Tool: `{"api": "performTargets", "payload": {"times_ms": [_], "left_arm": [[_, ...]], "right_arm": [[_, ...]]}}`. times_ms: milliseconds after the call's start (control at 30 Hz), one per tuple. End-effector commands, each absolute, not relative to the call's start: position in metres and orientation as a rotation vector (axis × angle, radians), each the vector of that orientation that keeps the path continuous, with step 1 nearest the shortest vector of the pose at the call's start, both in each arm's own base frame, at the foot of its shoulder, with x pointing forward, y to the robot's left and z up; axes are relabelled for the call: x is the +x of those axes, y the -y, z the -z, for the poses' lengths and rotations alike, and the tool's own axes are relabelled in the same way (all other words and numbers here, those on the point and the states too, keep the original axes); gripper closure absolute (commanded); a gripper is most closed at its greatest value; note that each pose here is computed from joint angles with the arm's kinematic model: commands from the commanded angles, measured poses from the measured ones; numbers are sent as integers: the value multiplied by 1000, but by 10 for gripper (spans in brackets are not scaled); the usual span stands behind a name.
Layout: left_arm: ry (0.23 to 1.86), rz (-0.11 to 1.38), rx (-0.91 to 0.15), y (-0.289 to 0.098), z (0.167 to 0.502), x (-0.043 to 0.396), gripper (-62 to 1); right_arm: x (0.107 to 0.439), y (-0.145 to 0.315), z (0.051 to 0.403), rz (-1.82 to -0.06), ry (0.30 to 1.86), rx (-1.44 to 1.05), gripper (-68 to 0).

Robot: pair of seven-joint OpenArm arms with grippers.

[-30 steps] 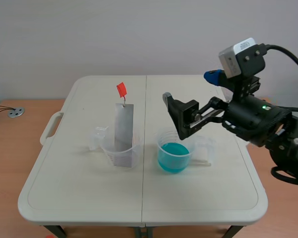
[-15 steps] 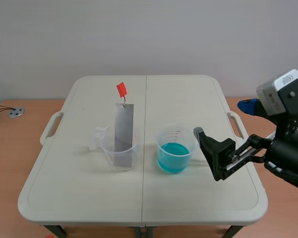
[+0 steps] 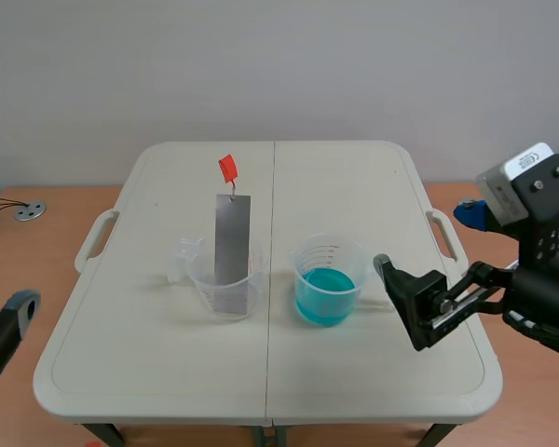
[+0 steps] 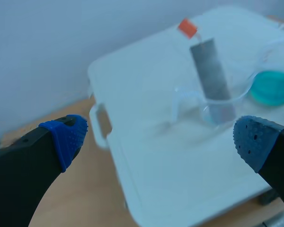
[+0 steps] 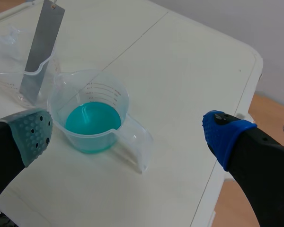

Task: Hold the metal plate by the orange handle, dip it into the blue solution, take it out and point at it, then put the plate back in the beaker on the left.
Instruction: 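Return to the home posture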

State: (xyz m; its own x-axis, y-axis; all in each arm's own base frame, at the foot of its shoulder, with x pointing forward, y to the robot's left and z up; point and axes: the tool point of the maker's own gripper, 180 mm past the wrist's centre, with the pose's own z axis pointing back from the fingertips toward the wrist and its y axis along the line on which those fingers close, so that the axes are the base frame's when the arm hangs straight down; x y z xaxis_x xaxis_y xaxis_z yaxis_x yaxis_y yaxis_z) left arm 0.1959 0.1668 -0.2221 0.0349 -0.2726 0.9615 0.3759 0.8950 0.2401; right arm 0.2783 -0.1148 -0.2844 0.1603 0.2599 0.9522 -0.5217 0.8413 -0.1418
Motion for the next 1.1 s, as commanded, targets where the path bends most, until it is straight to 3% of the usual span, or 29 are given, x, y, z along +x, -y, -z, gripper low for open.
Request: {"api": "performTargets", "payload": {"times_ms": [0,567,1067], "left_arm": [[1460,503,-128,-158,219,194,-623],[1415,502,-334,-96,232,175,-623],[1409,499,-346,-92,233,174,-623]], "right_arm": [[285,118,275,-572,1326,230,-663],[287,110,258,-598,1366,240,-663],[265,102,263,-608,1333,261,-663]]}}
